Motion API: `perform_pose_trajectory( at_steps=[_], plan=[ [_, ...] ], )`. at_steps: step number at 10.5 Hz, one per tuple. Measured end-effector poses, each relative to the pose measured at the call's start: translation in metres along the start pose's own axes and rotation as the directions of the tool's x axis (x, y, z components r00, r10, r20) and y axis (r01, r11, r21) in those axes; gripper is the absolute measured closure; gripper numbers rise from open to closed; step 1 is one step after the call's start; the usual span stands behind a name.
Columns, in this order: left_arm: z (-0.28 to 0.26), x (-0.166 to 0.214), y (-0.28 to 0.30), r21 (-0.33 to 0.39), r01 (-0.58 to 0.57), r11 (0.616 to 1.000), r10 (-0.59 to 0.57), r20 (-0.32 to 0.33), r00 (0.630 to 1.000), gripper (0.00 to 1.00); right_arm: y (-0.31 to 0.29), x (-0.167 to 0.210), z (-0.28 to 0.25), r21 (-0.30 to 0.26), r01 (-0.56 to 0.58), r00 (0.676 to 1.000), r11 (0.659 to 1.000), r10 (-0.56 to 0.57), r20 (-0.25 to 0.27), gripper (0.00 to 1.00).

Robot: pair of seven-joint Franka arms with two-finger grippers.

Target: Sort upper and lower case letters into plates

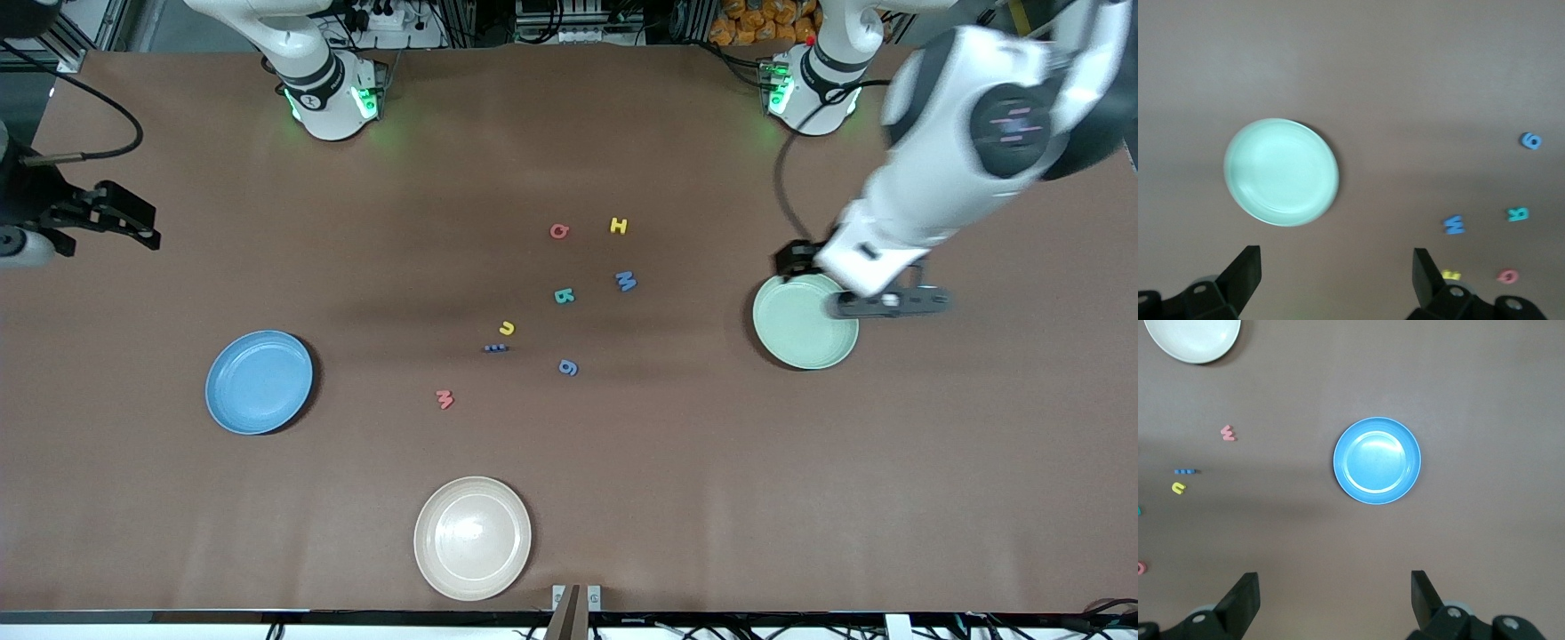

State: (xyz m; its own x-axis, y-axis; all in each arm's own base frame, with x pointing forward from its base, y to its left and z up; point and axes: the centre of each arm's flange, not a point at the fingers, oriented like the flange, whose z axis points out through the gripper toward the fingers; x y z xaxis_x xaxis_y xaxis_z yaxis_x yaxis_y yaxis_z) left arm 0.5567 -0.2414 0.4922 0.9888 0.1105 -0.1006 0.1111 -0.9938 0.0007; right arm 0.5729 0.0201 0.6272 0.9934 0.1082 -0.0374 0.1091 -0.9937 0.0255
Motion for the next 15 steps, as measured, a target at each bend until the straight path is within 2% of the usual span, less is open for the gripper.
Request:
perform_pose_trajectory(
  at_steps=[2, 3, 4, 6, 7, 9, 10, 11, 15],
  plan=[
    [0.035, -0.010, 0.047, 0.014, 0.129, 0.992, -0.129, 0.018, 0.991, 0.00, 0.006, 0.019, 0.035, 0.006, 0.007, 0.999, 1.000, -0.007, 0.050, 0.00],
    [0.055, -0.012, 0.066, 0.018, 0.218, 0.976, -0.218, 0.020, 0.976, 0.00, 0.007, 0.028, 0.050, 0.009, 0.011, 0.998, 1.000, -0.011, 0.063, 0.00],
    [0.075, -0.014, 0.084, 0.020, 0.314, 0.949, -0.315, 0.020, 0.949, 0.00, 0.007, 0.034, 0.060, 0.011, 0.013, 0.997, 1.000, -0.014, 0.071, 0.00],
    [0.120, -0.024, 0.118, 0.034, 0.436, 0.899, -0.437, 0.024, 0.899, 0.00, 0.006, 0.039, 0.068, 0.013, 0.017, 0.997, 1.000, -0.018, 0.075, 0.00],
    [0.147, -0.032, 0.133, 0.016, 0.483, 0.876, -0.483, 0.015, 0.875, 0.00, 0.004, 0.039, 0.067, 0.014, 0.021, 0.997, 1.000, -0.022, 0.073, 0.00],
    [0.199, -0.053, 0.152, -0.097, 0.568, 0.817, -0.572, -0.014, 0.820, 0.00, -0.006, 0.042, 0.072, 0.015, 0.039, 0.996, 0.999, -0.040, 0.081, 0.00],
    [0.221, -0.067, 0.155, -0.132, 0.576, 0.807, -0.583, -0.019, 0.812, 0.00, -0.011, 0.046, 0.080, 0.016, 0.047, 0.995, 0.999, -0.048, 0.088, 0.00],
    [0.237, -0.078, 0.154, -0.136, 0.575, 0.807, -0.583, -0.020, 0.812, 0.00, -0.015, 0.051, 0.086, 0.017, 0.056, 0.995, 0.998, -0.057, 0.080, 0.00],
    [0.293, -0.113, 0.156, -0.186, 0.532, 0.826, -0.546, -0.032, 0.837, 0.00, -0.056, 0.071, 0.088, 0.007, 0.117, 0.993, 0.993, -0.117, -0.023, 0.00]
  ],
)
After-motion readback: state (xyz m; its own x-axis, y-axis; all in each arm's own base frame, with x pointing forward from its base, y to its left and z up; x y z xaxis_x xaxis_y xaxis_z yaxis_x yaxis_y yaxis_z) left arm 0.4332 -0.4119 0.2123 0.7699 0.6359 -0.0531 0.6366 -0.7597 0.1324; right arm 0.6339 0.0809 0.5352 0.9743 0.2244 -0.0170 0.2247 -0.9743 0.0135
